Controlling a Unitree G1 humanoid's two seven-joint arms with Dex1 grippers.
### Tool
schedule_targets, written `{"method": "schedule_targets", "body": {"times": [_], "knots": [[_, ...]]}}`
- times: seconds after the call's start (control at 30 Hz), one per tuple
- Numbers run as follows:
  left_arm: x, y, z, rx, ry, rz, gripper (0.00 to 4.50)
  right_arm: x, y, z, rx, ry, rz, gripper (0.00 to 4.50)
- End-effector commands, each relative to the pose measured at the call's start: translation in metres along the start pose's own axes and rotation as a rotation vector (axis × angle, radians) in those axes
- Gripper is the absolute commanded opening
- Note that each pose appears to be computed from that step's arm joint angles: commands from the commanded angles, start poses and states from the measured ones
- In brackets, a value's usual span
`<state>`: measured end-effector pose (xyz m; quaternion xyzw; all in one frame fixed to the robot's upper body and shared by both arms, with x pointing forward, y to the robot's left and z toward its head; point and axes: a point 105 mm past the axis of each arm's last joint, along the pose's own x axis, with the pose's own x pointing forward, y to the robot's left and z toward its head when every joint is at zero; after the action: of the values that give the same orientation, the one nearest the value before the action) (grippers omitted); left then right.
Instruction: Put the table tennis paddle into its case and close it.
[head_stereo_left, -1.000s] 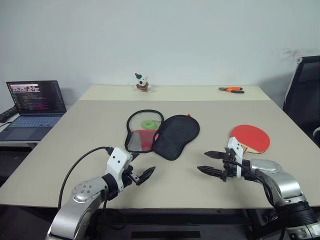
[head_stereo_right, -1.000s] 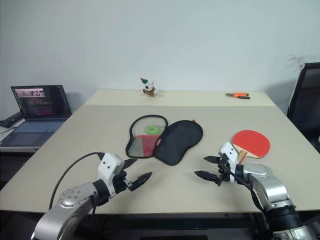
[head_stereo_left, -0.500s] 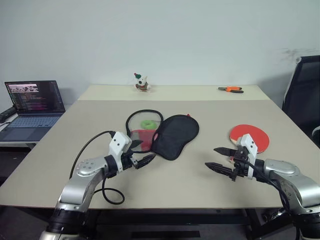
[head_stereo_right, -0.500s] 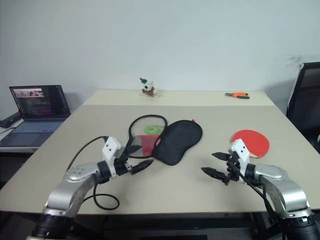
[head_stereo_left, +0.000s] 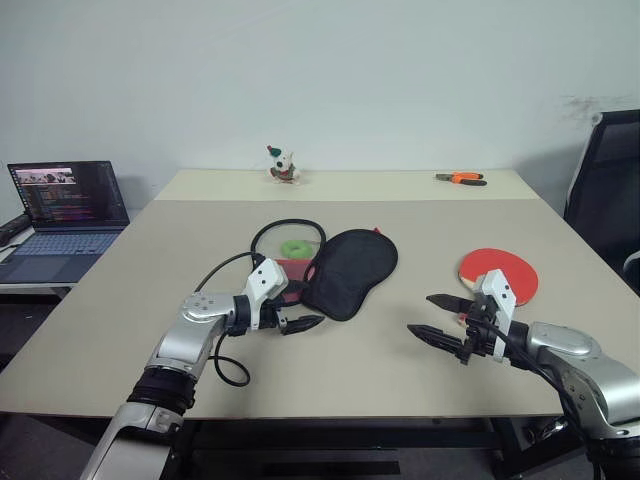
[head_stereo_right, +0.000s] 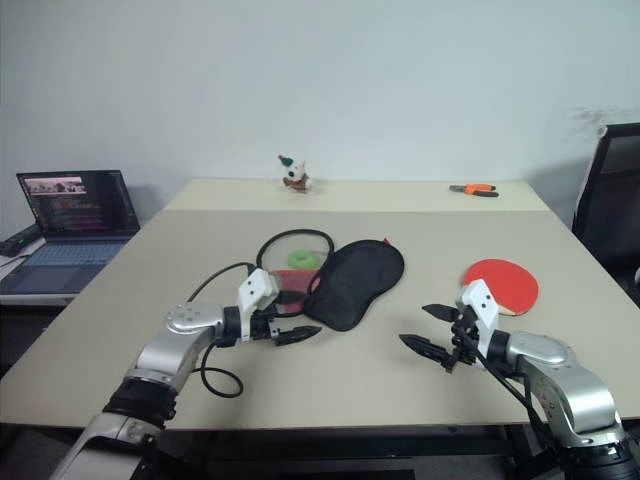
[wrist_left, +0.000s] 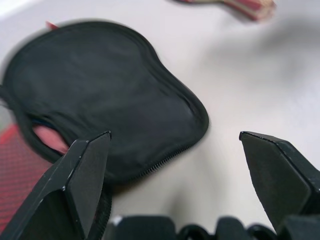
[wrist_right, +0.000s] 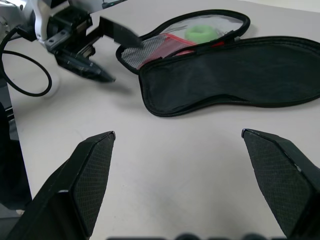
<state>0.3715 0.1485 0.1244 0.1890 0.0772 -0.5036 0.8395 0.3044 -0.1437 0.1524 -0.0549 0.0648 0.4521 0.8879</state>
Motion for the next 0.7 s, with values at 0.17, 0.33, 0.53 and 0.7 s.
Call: {"method": "schedule_targets", "body": {"times": [0.17, 0.33, 0.53, 0.7], "knots": [[0.0, 0.009, -0.003, 0.052, 0.046, -0.032, 4.49, 0.005, 0.011, 0.011, -0.026, -0.046, 0.041, 4.46], [0.015, 0.014, 0.004, 0.055, 0.018, -0.029, 4.49, 0.007, 0.013, 0.01, -0.022, -0.043, 0.043, 4.46], [0.018, 0.014, 0.014, 0.041, -0.036, -0.034, 4.49, 0.011, 0.016, 0.011, -0.023, -0.041, 0.046, 4.46], [0.003, 0.008, 0.013, 0.01, -0.078, -0.012, 4.49, 0.026, 0.02, 0.015, -0.015, -0.065, 0.062, 4.46]]}}
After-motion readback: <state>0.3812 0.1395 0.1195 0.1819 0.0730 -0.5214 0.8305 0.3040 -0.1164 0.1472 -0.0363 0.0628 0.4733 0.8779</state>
